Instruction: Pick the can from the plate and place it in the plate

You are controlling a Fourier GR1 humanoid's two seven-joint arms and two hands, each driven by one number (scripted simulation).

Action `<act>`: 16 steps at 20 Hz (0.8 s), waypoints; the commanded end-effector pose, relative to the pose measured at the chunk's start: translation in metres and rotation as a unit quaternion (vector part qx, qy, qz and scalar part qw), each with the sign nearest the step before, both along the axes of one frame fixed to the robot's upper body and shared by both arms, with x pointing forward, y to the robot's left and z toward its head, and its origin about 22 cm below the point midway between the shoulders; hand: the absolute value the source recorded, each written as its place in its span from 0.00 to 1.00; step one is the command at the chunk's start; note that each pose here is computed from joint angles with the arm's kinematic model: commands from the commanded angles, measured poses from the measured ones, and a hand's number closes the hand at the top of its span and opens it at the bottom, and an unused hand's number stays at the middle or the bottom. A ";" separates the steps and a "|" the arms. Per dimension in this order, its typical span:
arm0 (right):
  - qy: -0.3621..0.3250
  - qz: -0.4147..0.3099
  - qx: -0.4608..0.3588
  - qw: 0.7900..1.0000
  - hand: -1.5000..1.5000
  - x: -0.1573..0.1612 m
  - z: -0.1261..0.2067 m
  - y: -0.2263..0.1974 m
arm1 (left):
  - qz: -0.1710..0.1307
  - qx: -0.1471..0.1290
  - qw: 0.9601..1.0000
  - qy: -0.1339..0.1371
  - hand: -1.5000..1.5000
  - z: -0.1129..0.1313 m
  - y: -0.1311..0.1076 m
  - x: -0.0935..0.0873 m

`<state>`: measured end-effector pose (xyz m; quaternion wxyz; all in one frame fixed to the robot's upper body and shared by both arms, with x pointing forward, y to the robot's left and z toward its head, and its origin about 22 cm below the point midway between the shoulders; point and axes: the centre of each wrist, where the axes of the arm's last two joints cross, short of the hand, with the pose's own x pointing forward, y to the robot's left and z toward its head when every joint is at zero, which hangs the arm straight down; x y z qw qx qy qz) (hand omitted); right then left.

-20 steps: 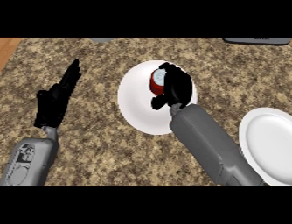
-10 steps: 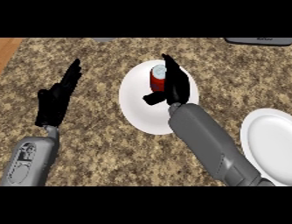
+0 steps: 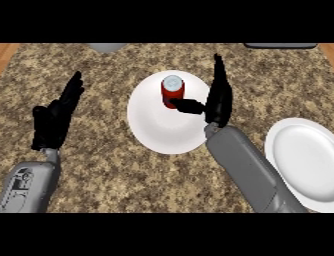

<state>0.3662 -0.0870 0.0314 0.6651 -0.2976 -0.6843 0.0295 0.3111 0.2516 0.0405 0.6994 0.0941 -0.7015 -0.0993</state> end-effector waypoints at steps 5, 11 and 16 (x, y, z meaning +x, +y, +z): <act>-0.034 -0.052 0.043 0.997 0.00 -0.047 -0.012 -0.077 | 0.012 0.003 1.000 0.004 0.50 -0.015 0.005 -0.013; -0.013 -0.020 0.041 0.999 0.00 -0.085 -0.002 -0.146 | 0.007 0.007 1.000 0.006 0.50 -0.002 0.003 -0.006; -0.027 -0.028 0.034 0.999 0.00 -0.106 -0.012 -0.184 | 0.009 0.006 1.000 0.008 0.50 0.002 0.012 -0.007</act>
